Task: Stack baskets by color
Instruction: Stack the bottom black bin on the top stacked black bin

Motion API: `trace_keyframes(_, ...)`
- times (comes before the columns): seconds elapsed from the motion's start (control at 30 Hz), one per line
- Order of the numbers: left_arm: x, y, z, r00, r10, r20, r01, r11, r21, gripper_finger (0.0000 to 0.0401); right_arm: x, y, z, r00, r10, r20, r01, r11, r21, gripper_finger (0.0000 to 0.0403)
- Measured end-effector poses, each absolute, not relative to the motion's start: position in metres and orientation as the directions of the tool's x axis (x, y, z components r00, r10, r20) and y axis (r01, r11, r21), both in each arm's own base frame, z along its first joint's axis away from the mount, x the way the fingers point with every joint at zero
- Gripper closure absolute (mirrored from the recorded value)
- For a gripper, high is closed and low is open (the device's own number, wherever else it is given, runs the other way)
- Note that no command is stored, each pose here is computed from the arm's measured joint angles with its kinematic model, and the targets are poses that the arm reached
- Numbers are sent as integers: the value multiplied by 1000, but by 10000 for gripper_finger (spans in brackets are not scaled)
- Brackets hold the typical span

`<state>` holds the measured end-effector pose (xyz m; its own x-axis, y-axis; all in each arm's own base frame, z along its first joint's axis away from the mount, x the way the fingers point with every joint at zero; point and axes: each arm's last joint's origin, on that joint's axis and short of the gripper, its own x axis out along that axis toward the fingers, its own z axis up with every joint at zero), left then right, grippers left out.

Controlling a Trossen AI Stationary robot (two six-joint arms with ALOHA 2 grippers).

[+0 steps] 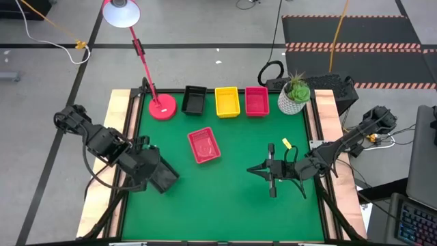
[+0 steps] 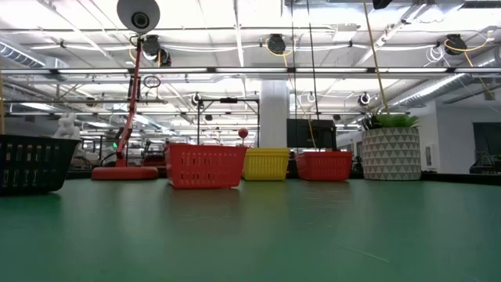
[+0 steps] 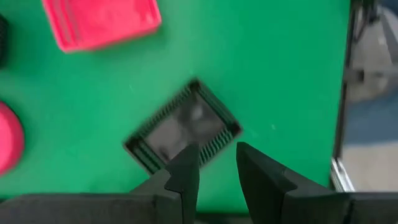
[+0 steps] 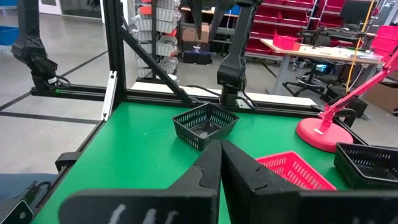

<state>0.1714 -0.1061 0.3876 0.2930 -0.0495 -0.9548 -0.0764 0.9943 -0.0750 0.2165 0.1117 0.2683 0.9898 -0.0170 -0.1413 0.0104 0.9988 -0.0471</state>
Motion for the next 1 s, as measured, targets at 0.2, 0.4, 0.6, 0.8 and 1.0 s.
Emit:
trace_keyframes(0.2,170,-110,386,206,-144,-968,9,989,-146,293,216,112,268,990,-17,-142,10,999,-48,399)
trace_keyframes(0.4,168,-114,385,192,-161,-968,146,980,-134,293,216,112,268,989,-17,-145,10,999,-49,399)
trace_keyframes(0.6,162,-127,383,154,-190,-970,509,856,-87,293,216,112,268,989,-17,-149,9,999,-52,399)
trace_keyframes(0.8,160,-128,383,172,-167,-971,619,785,-26,293,216,112,268,989,-17,-150,9,999,-52,399)
trace_keyframes(1.0,161,-129,368,125,-129,-984,647,762,-18,293,216,112,268,989,-17,-150,9,999,-52,399)
